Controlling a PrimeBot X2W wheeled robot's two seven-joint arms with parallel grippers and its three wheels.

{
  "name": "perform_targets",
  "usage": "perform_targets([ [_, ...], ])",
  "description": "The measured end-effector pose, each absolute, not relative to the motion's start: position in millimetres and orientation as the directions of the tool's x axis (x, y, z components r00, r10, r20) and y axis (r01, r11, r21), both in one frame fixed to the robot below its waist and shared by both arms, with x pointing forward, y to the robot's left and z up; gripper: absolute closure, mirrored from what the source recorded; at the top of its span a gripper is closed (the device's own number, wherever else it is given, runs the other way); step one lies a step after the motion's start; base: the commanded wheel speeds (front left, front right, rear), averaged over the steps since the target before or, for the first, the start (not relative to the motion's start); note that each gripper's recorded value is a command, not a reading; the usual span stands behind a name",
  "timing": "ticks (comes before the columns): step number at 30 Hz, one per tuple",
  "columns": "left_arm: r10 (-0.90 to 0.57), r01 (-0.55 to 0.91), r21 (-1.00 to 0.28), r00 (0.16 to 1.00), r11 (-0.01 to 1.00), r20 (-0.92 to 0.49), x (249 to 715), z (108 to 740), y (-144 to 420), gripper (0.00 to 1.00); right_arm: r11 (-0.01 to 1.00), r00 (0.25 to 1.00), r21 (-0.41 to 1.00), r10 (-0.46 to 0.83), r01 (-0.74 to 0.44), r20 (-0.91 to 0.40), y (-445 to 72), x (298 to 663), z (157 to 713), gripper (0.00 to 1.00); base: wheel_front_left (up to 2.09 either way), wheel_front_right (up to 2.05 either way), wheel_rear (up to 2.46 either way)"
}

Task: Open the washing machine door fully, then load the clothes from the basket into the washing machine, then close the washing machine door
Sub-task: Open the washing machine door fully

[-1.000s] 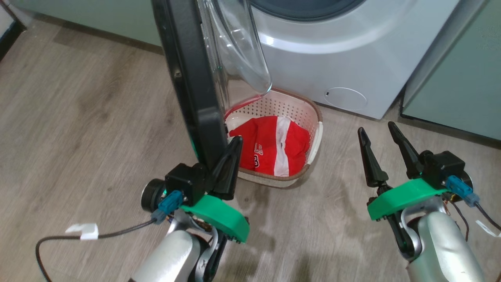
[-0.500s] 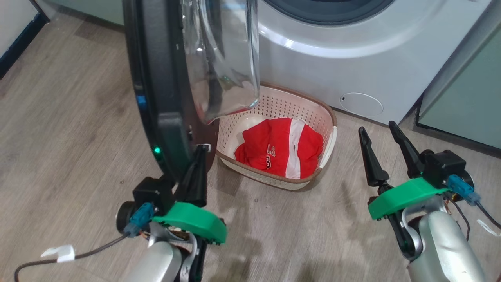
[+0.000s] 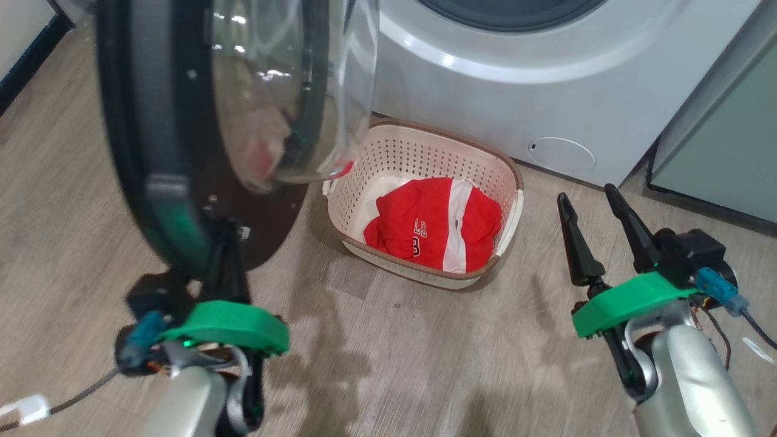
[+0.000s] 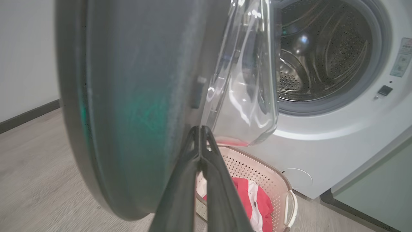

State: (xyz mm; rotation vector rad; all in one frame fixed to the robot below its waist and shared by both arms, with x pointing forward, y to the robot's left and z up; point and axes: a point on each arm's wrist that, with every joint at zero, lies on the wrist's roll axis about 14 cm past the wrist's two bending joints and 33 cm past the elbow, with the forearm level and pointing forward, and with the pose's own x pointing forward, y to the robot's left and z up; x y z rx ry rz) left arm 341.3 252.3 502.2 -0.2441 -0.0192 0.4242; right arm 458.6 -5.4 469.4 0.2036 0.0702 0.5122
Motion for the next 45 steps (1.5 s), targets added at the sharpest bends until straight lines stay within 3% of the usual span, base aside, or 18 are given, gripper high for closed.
perform_targets([
  [18,0.646,-0.643,-0.196,0.761,0.741,-0.054,318,491,353,1.0,0.85,0.868,0.226,0.495,-0.476,-0.035,-4,473,460,0.0,0.0,0.0,0.0],
  [45,0.753,-0.746,-0.177,0.657,0.642,-0.036,351,482,447,1.0,0.865,0.88,0.213,0.474,-0.454,-0.046,-17,511,443,0.0,0.0,0.0,0.0],
])
